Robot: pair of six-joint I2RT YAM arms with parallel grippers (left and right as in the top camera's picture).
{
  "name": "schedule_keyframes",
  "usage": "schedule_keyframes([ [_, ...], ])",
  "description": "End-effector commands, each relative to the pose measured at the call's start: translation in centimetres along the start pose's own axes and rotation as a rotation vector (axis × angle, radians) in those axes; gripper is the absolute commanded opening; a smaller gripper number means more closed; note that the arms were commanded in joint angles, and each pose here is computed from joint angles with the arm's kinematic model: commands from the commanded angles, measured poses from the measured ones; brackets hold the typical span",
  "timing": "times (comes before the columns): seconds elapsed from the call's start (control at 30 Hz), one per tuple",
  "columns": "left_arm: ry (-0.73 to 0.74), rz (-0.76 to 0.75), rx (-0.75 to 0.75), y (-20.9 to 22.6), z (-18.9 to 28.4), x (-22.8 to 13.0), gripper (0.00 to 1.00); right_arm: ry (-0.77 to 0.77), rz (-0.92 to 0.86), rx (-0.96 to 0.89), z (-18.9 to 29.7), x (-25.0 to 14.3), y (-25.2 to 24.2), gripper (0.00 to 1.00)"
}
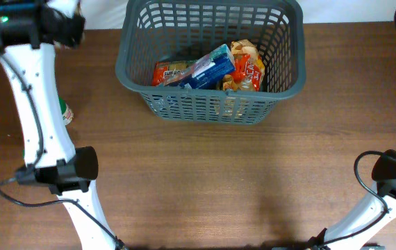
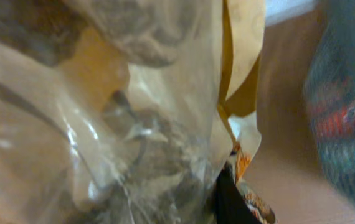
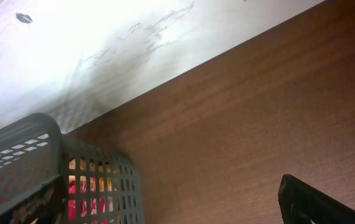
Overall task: Pack container
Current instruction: 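Carry the snack bag into the basket and release with the left gripper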
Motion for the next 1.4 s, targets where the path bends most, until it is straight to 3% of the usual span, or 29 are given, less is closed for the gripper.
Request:
schedule_keyframes([
  [0.0, -0.362, -0.172, -0.096, -2.6, 6.7, 5.5, 0.02, 0.012, -0.008, 0.008, -0.5, -0.1, 0.1, 0.99],
  [0.07, -0.534, -0.308, -0.175, -5.5, 9.3, 8.0, 0.02, 0.012, -0.008, 0.008, -0.5, -0.1, 0.1, 0.99],
  [0.13, -0.610, -0.392, -0.235, -8.0, 10.2, 9.2, 0.02, 0.012, -0.008, 0.008, -0.5, -0.1, 0.1, 0.99],
  [0.3, -0.607, -0.546, -0.411, -14.8, 7.8, 9.9, 0.02, 0.012, -0.008, 0.008, -0.5, -0.1, 0.1, 0.99],
  [0.43, -0.522, -0.682, -0.494, -19.3, 2.5, 9.2, 0.02, 0.012, -0.008, 0.008, -0.5, -0.1, 0.1, 0.99],
  [0.57, -0.399, -0.692, -0.556, -22.3, -3.3, 7.8, 0.02, 0.012, -0.008, 0.008, -0.5, -0.1, 0.1, 0.99],
  [0.73, -0.130, -0.643, -0.399, -21.6, -9.8, 4.9, 0.02, 0.012, -0.008, 0.008, -0.5, -0.1, 0.1, 0.99],
  [0.8, -0.057, -0.603, -0.333, -20.8, -11.1, 4.2, 0.17, 0.012, -0.008, 0.008, -0.5, -0.1, 0.1, 0.99],
  [0.83, -0.037, -0.569, -0.316, -20.5, -11.2, 4.1, 0.72, 0.012, -0.008, 0.008, -0.5, -0.1, 0.1, 0.99],
  [0.87, -0.034, -0.549, -0.317, -20.5, -11.1, 4.1, 0.99, 0.012, -0.008, 0.008, -0.5, -0.1, 0.1, 0.99],
  [0.97, -0.051, -0.459, -0.305, -19.9, -9.0, 4.8, 0.99, 0.012, -0.008, 0.008, -0.5, -0.1, 0.1, 0.99],
  [1.17, -0.152, -0.315, -0.222, -14.9, 0.8, 6.0, 0.99, 0.012, -0.008, 0.008, -0.5, -0.1, 0.1, 0.99],
  [1.37, -0.090, 0.046, -0.085, -5.5, 5.0, 2.5, 0.99, 0.012, -0.008, 0.008, -0.5, -0.1, 0.1, 0.99],
])
Point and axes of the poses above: each gripper's point midway between its finger pads, its own z axis back along the fingers, its own y axis along the line the jaws close on, x = y × z, the point moved 5 cm from there along z, back along the fingers, and after that the axes turned 2 degrees about -z, right-handed, at the moved point
